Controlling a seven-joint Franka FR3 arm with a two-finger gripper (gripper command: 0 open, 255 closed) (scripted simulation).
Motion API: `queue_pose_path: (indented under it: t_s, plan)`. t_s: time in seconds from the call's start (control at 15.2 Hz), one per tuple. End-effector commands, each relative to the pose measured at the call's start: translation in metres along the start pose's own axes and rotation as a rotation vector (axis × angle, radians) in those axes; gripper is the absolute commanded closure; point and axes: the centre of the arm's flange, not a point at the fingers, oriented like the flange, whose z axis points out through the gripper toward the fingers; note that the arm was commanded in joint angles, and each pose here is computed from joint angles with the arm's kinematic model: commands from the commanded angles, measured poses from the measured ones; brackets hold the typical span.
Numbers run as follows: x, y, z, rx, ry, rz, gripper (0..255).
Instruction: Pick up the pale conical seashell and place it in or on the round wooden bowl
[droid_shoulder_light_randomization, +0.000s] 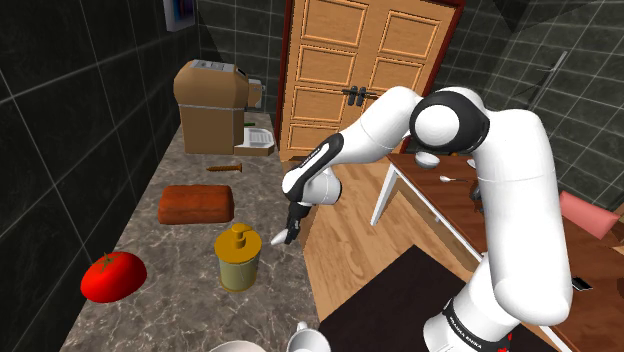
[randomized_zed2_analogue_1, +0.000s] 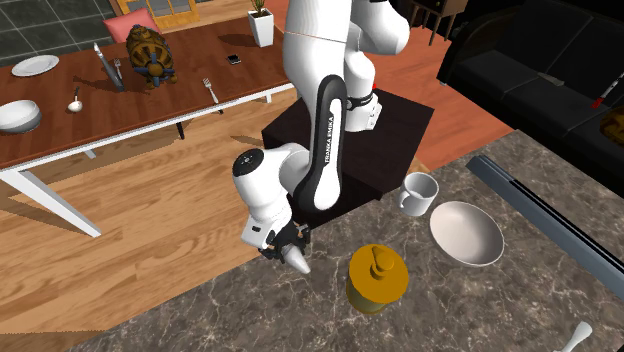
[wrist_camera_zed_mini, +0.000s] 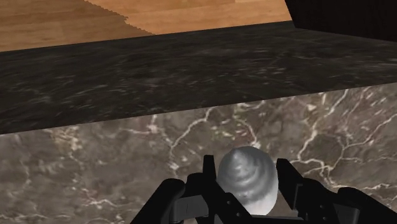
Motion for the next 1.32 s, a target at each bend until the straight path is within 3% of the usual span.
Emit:
queue_pose_path:
  t_s: [0.0,1.25]
  plan:
    - [0.0,0.0,0.0,0.0,0.0,0.0,255]
    - [0.021,-0.013,-0.092,0.0,0.0,0.0,255]
